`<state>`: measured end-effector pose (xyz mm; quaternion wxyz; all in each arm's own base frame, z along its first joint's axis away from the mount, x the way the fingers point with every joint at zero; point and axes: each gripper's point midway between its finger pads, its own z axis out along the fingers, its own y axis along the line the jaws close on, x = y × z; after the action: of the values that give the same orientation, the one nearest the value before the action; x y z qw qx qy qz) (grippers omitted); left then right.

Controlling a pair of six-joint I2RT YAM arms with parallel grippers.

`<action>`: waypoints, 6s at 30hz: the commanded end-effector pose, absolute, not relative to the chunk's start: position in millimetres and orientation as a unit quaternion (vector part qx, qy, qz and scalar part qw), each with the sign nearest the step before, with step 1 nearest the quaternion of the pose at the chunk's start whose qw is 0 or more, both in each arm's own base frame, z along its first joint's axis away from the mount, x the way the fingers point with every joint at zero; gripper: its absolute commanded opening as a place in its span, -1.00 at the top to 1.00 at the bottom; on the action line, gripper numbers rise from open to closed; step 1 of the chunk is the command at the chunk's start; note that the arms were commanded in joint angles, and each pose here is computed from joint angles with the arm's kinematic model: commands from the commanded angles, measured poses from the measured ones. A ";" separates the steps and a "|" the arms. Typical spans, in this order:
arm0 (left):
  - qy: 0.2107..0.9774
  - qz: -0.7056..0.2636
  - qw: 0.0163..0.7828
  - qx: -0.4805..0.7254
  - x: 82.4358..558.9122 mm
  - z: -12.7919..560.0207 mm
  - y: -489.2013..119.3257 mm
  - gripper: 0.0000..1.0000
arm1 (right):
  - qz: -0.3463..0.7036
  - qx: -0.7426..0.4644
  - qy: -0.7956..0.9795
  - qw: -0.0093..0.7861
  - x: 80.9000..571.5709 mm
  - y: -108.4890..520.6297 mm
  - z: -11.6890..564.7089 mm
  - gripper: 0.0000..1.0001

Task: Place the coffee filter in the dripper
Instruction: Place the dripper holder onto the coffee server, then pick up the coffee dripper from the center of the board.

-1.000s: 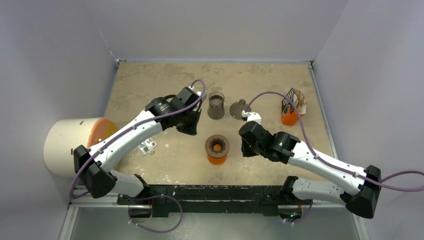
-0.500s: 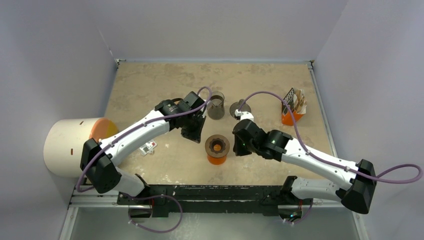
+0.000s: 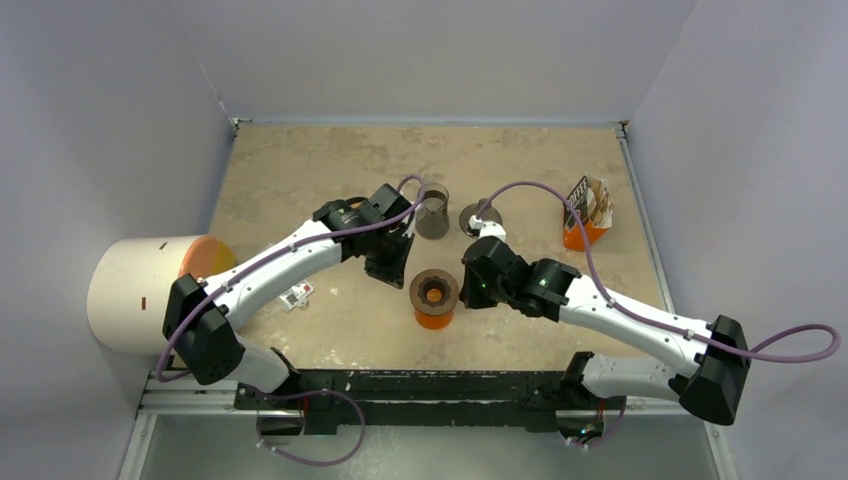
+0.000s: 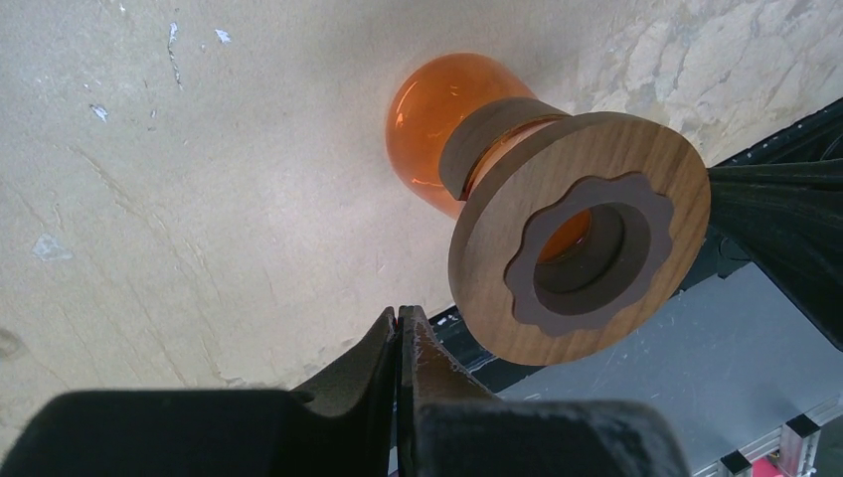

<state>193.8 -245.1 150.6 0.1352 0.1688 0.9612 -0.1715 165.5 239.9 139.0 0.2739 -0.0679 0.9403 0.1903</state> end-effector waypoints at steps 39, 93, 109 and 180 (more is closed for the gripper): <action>0.954 -0.209 0.136 0.168 207.8 152.5 -272.4 1.00 | 0.186 -0.017 0.927 0.324 171.8 216.9 160.8 1.00; 0.963 -0.110 0.199 0.146 217.6 164.1 -223.2 1.00 | 0.268 -0.231 0.894 0.275 142.2 271.5 162.1 1.00; 0.958 -0.095 0.226 0.146 222.9 175.2 -214.2 1.00 | 0.211 -0.212 0.903 0.309 147.1 233.1 177.9 1.00; 0.921 0.000 0.359 0.150 253.3 197.0 -157.4 -0.95 | -0.006 0.160 0.947 0.279 287.2 47.0 98.3 -0.57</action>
<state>248.3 -156.3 186.7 0.3357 0.1522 0.9295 0.0104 282.6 44.5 101.7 0.2752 0.1517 0.9491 -0.0211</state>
